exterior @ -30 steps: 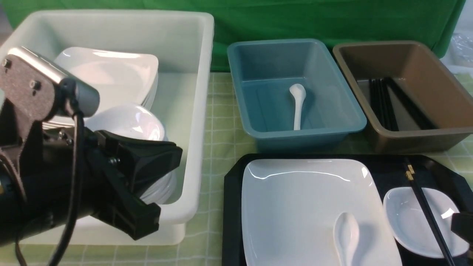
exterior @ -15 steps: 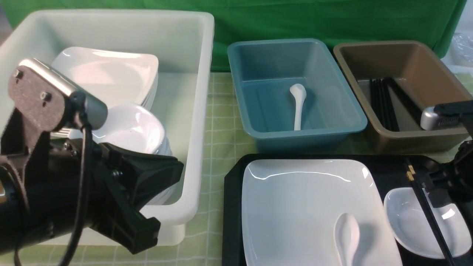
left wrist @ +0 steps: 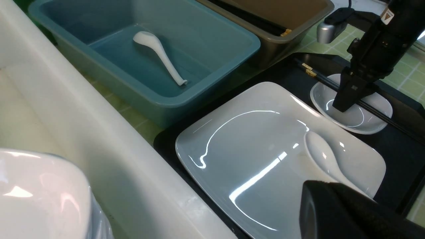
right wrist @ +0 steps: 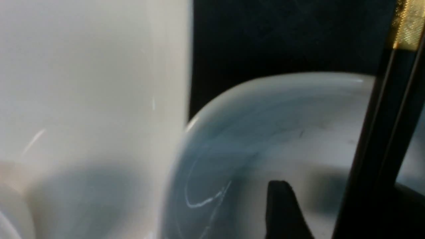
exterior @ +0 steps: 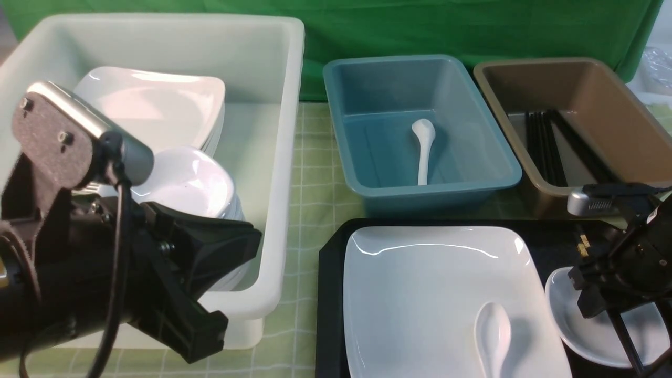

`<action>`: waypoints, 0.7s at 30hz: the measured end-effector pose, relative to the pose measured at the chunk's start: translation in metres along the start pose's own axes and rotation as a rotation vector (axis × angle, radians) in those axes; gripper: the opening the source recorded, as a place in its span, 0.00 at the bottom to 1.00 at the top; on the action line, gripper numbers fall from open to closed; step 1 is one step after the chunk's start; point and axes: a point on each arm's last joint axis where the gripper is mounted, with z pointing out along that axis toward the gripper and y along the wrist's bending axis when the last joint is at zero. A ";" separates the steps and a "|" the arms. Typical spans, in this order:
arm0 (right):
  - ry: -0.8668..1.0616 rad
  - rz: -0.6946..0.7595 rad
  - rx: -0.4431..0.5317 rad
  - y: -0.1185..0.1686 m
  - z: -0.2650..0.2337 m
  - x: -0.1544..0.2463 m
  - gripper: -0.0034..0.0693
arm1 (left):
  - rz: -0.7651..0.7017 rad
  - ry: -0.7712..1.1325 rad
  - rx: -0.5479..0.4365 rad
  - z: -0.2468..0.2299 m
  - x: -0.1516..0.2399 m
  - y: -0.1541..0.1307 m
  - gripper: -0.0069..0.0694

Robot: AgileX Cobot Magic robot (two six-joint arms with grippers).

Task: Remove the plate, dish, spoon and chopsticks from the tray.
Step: Use the right arm to grab a pair of chopsticks from the plate

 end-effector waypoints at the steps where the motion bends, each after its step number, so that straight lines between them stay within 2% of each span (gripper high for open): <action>1: 0.000 0.000 0.000 0.000 0.000 0.000 0.55 | 0.001 0.000 0.000 0.000 0.000 0.000 0.10; 5: 0.009 -0.002 0.001 -0.001 0.004 0.000 0.53 | 0.011 0.000 0.001 0.000 0.000 0.000 0.10; 7: 0.008 -0.008 0.001 -0.001 0.004 0.000 0.47 | 0.009 -0.001 0.002 0.000 0.000 0.000 0.10; 9: 0.008 -0.011 0.002 -0.001 0.004 0.000 0.36 | 0.010 -0.001 0.002 0.000 0.000 0.000 0.10; 10: 0.008 -0.014 0.003 -0.001 0.004 -0.001 0.26 | 0.010 -0.001 0.002 0.000 0.000 0.000 0.10; 11: 0.007 -0.017 0.004 -0.001 0.003 -0.001 0.21 | 0.010 -0.001 0.002 0.000 0.000 0.000 0.10; 16: 0.046 -0.056 -0.008 0.002 -0.003 0.003 0.22 | 0.010 -0.004 0.000 0.000 0.000 0.000 0.10; 18: 0.055 -0.097 -0.014 0.009 -0.015 0.006 0.22 | 0.011 -0.018 -0.005 0.000 -0.002 0.000 0.10; 21: -0.035 -0.171 -0.019 0.030 -0.050 0.008 0.22 | 0.017 -0.081 -0.028 -0.001 -0.007 0.002 0.10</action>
